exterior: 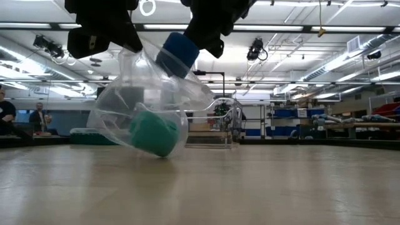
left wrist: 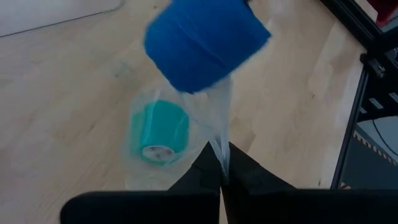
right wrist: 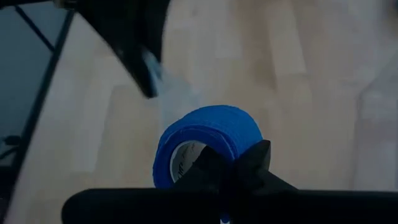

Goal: Roll bandage
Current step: Put the blue bandage into the transparent zip bag

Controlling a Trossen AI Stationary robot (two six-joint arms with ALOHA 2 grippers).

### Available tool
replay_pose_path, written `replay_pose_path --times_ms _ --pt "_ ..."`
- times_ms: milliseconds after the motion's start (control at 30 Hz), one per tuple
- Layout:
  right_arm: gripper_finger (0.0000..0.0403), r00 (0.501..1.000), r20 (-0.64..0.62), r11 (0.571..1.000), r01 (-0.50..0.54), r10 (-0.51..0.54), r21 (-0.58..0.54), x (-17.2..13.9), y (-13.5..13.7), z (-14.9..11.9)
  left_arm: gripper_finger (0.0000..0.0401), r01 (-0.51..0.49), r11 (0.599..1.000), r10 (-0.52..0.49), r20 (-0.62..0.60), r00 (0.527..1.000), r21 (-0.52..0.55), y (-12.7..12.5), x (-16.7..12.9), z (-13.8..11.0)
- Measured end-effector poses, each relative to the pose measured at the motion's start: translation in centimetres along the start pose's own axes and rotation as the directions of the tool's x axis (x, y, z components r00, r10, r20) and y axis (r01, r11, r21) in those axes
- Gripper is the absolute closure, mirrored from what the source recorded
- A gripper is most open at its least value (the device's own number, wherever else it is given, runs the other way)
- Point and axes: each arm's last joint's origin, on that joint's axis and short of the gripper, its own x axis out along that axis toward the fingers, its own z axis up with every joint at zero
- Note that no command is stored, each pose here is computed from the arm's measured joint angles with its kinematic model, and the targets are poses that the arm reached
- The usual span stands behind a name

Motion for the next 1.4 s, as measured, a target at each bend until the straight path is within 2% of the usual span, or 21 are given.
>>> replay_pose_path --times_ms 167,267,433,533,667,800,900,1000,1100,1233,1300,1400 --pt "0.0403 0.999 0.032 1.0 -0.028 0.028 0.01 0.0 0.2 0.3 0.0397 -0.004 1.0 0.004 0.007 1.0 -0.002 0.0 0.0 0.0" --pt "0.0403 0.994 0.047 0.995 -0.095 0.095 0.015 0.0 0.5 0.5 0.0397 -0.004 1.0 0.004 0.007 1.0 -0.009 0.0 0.0 0.0" --pt "0.0403 0.994 0.027 0.994 -0.106 0.107 -0.033 0.0 1.5 0.2 0.0397 -0.004 0.999 0.005 0.007 1.0 -0.032 0.0 0.0 0.0" --pt "0.0403 0.988 0.008 0.985 -0.151 0.152 -0.083 0.0 2.0 0.0 0.0397 -0.005 0.999 0.005 0.008 1.0 -0.051 0.0 0.0 0.0" --pt "0.0403 0.997 -0.013 0.992 -0.075 0.074 -0.105 0.0 2.3 -0.4 0.0397 -0.006 0.999 0.007 0.009 1.0 -0.053 0.0 0.0 0.0" --pt "0.0403 0.988 -0.01 0.974 -0.155 0.155 -0.164 0.0 2.5 -0.2 0.0397 -0.005 0.999 0.006 0.011 1.0 -0.054 0.0 0.0 0.0" --pt "0.0403 0.992 -0.002 0.983 -0.125 0.126 -0.132 0.0 2.5 -0.2 0.0397 -0.005 0.999 0.006 0.011 1.0 -0.053 0.0 0.0 0.0" --pt "0.0403 0.983 0.027 0.974 -0.178 0.183 -0.14 -0.1 2.9 0.1 0.0397 -0.003 0.998 0.004 0.012 1.0 -0.058 0.0 0.0 0.0" --pt "0.0403 0.993 0.027 0.988 -0.112 0.116 -0.105 0.0 3.0 -0.1 0.0397 -0.004 0.998 0.005 0.012 1.0 -0.058 0.0 0.0 0.0" --pt "0.0403 0.977 0.005 0.97 -0.213 0.215 -0.121 0.7 3.2 -0.3 0.0397 0.016 0.998 -0.015 0.022 1.0 -0.067 -0.2 0.0 0.1" --pt "0.0403 0.984 0.01 0.977 -0.177 0.18 -0.121 0.7 3.2 -0.3 0.0397 0.023 0.997 -0.021 0.028 0.999 -0.071 -0.3 0.0 0.2" --pt "0.0403 0.994 -0.036 0.994 -0.103 0.102 -0.035 1.3 2.5 -0.8 0.0397 0.026 0.997 -0.025 0.026 0.999 -0.072 -0.3 0.0 0.2"
